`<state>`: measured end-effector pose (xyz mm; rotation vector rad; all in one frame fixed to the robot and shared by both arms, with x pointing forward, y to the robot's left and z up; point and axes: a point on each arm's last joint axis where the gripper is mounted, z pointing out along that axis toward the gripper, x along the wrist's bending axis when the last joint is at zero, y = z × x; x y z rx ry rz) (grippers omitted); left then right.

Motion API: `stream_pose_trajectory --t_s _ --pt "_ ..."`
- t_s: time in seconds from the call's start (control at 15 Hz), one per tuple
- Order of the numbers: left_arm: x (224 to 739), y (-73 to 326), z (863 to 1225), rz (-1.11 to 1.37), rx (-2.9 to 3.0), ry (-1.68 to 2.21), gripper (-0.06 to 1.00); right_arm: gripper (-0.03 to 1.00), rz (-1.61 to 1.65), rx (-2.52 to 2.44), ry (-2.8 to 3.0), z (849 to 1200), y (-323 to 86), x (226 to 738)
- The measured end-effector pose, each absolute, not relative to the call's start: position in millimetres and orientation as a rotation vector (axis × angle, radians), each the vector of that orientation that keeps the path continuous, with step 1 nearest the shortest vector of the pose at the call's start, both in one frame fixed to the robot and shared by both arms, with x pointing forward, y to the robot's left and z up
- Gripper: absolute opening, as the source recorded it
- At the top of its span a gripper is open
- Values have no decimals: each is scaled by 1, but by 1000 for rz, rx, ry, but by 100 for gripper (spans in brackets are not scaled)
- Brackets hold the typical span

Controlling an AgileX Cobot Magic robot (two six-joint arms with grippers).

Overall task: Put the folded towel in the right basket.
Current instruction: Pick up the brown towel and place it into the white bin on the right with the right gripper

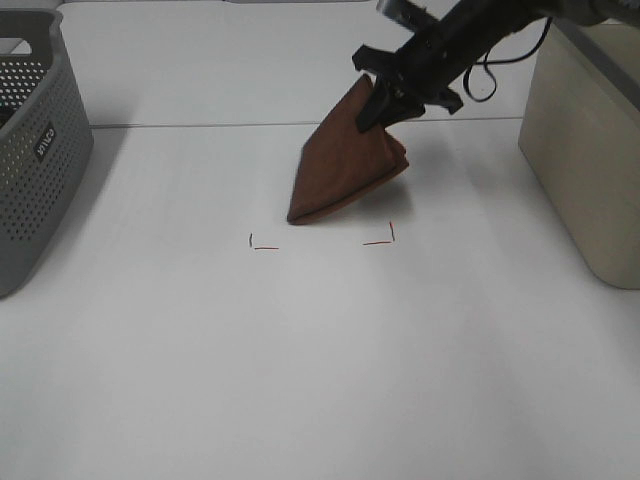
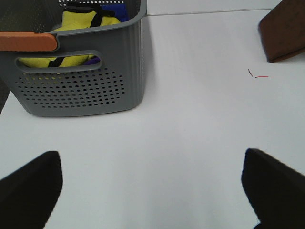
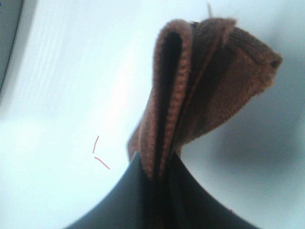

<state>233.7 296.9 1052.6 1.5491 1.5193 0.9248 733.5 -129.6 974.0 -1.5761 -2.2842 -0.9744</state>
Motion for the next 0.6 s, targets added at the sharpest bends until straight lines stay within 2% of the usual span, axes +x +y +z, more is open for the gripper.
stream_pose_trajectory --t_s 0.27,0.47,0.6 --pt "234 297 1053 925 1549 1519 97 6 -1005 -1544 -2550 1066 -148 706" --pt "234 297 1053 925 1549 1519 97 6 -989 -1608 -2713 1116 -164 686" --pt "234 297 1053 925 1549 1519 97 6 -1011 -1704 -2857 1164 -185 663"
